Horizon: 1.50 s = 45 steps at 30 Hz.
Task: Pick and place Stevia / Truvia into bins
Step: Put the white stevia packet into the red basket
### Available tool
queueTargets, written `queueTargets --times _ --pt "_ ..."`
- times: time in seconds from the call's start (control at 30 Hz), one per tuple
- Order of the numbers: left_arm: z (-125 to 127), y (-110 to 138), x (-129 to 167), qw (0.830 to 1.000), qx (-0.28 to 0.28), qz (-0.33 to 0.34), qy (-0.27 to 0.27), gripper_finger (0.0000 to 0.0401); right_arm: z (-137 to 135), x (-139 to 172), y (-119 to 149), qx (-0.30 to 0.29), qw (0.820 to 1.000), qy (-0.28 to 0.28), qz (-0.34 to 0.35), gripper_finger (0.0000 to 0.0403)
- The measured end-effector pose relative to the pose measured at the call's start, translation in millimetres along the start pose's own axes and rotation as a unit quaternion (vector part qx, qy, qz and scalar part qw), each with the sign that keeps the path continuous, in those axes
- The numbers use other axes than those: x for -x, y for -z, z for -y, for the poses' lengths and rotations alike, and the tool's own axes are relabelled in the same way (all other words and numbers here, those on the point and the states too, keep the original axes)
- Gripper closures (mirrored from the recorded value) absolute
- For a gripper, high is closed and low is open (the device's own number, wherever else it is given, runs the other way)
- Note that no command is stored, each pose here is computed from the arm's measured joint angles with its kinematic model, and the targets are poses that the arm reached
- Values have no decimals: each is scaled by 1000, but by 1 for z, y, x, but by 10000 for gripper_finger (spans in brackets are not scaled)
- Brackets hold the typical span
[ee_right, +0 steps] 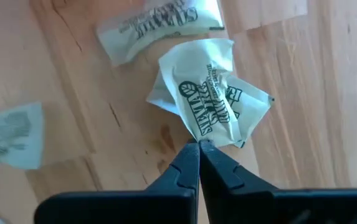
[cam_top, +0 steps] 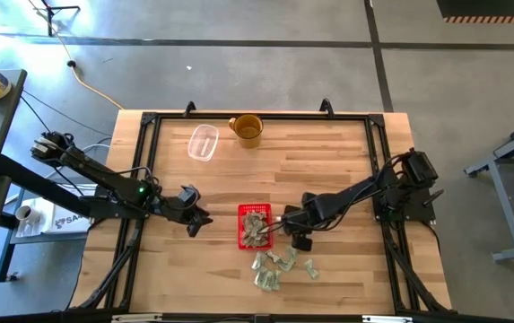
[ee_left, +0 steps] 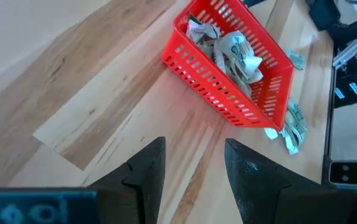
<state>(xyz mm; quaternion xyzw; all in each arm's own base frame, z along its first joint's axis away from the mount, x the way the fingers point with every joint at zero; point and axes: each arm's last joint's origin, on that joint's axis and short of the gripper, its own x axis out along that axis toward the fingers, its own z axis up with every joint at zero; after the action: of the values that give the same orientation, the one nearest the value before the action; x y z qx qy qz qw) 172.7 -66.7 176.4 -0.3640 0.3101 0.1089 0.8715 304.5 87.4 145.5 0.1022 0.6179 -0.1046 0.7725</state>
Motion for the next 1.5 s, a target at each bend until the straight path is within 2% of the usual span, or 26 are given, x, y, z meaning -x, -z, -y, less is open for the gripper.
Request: queueTargets --times 0.17,0.33,0.53,0.7,0.87,0.97,1.13,1.27,1.43,1.5 --pt "0 0 0 1000 0 -4 2 203 -12 18 -11 -4 1000 2 16 402" --pt "0 0 0 1000 0 -5 3 203 -22 45 -33 -6 997 14 71 402" --pt "1 0 0 1000 1 -3 6 203 -23 72 -63 18 991 -20 132 403" --pt "4 -2 0 1000 8 7 21 203 -15 73 -87 21 981 -100 166 403" --pt "6 -3 0 999 12 14 31 203 -12 49 -97 -10 980 -138 140 395" --pt "6 -3 0 999 19 12 31 203 -14 42 -98 -33 981 -135 137 366" --pt "6 -2 0 999 25 -2 38 203 -17 44 -96 -62 980 -124 144 277" --pt "6 -2 0 999 25 -4 35 203 -19 56 -84 -58 985 -73 146 216" --pt "6 -2 0 999 25 -7 37 203 -22 61 -52 2 998 16 56 180" --pt "6 -2 0 999 25 -7 37 203 -23 59 -39 29 999 29 11 175"
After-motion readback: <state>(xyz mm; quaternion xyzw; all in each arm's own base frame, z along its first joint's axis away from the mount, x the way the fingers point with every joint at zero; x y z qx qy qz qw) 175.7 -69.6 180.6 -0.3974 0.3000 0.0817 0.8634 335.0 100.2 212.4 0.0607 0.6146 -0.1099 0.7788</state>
